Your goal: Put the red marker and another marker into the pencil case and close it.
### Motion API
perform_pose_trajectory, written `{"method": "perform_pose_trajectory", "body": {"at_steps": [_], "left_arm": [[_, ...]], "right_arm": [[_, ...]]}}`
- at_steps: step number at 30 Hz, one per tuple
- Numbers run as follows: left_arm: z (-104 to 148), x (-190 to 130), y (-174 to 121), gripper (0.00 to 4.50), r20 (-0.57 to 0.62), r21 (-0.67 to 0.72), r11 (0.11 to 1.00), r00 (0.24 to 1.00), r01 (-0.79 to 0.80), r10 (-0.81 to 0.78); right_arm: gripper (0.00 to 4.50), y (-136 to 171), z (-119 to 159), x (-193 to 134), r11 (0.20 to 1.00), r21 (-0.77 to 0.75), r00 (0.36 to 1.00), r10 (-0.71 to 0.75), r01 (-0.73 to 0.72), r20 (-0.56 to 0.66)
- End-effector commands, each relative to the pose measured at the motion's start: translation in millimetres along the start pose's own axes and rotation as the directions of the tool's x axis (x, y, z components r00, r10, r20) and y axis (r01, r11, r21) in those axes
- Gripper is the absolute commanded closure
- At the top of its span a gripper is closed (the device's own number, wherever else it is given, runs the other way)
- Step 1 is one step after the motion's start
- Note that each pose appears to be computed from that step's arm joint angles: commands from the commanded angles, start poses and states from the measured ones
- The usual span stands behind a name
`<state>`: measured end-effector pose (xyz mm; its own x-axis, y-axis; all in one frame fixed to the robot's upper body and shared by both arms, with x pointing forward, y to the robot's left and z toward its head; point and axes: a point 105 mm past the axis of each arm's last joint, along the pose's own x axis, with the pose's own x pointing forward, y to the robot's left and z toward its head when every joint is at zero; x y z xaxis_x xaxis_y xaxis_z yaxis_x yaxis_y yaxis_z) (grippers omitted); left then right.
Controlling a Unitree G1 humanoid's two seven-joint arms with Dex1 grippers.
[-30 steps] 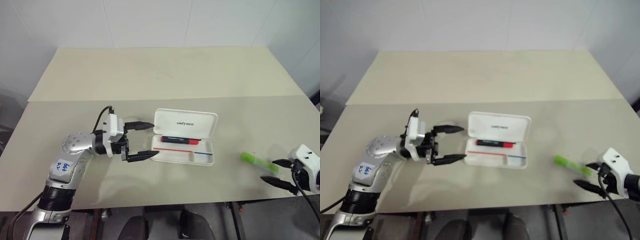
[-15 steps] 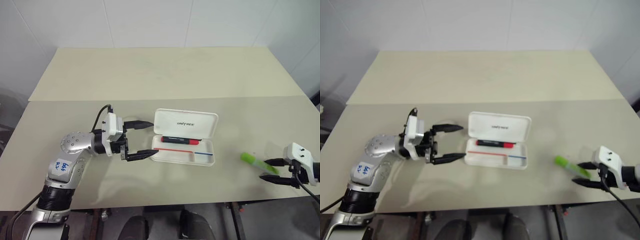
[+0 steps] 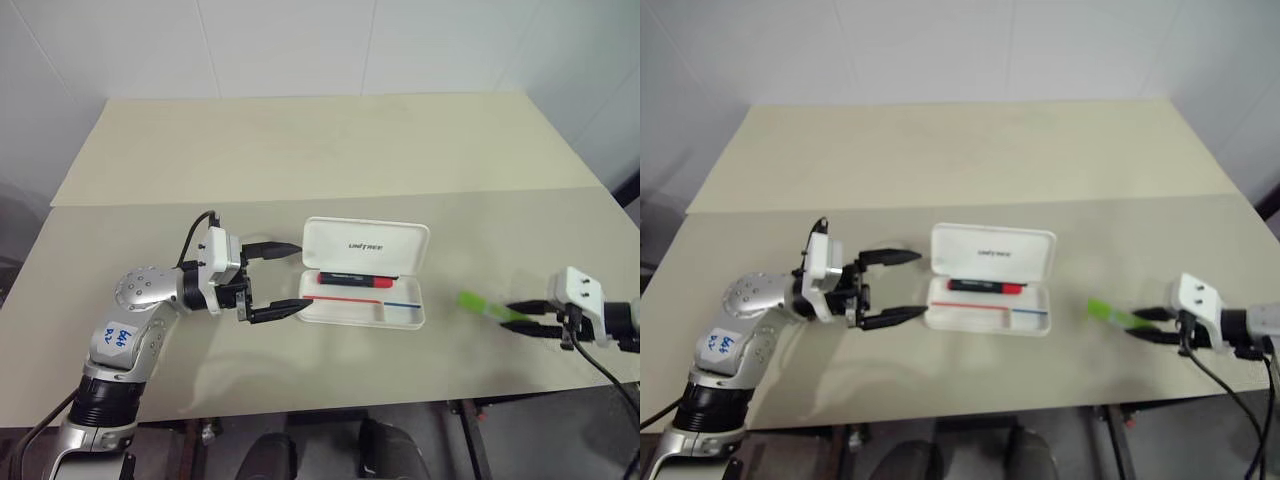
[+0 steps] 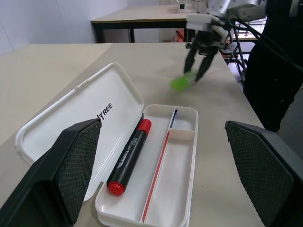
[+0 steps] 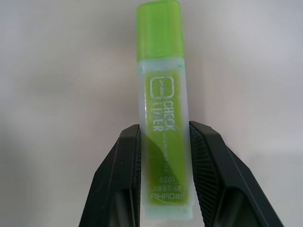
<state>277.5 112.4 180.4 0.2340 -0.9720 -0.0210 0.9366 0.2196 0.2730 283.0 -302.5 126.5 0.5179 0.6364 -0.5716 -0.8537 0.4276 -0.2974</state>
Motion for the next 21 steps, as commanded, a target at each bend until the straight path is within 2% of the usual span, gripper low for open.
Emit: {"method": "perform_pose_trajectory", "body": {"at_steps": [1, 5, 8, 11, 21], "left_arm": [[10, -1, 0, 0.0, 0.016, 0.046, 0.999, 1.0, 0.008, -0.008], [9, -1, 1, 0.0, 0.012, 0.046, 0.999, 1.0, 0.007, -0.008], [8, -6, 4, 0.0, 0.002, 0.046, 0.999, 1.0, -0.001, 0.001], [6, -11, 5, 0.0, -0.013, 0.045, 0.999, 1.0, -0.007, 0.007], [-11, -42, 0, 0.0, -0.128, 0.06, 0.998, 0.992, 0.012, -0.004]], "right_arm": [[3.42, -9, 40, -6, 0.996, -0.086, 0.996, -0.027, 0.034, 0.089], [3.42, 1, 74, 2, 0.994, -0.112, 0.986, 0.036, -0.018, 0.164], [3.42, 22, 108, 15, 0.987, -0.116, 0.96, 0.135, -0.109, 0.244], [3.42, 38, 126, 27, 0.978, -0.108, 0.941, 0.2, -0.176, 0.273], [3.42, 70, 152, 86, 0.955, -0.1, 0.906, 0.297, -0.28, 0.303]]}}
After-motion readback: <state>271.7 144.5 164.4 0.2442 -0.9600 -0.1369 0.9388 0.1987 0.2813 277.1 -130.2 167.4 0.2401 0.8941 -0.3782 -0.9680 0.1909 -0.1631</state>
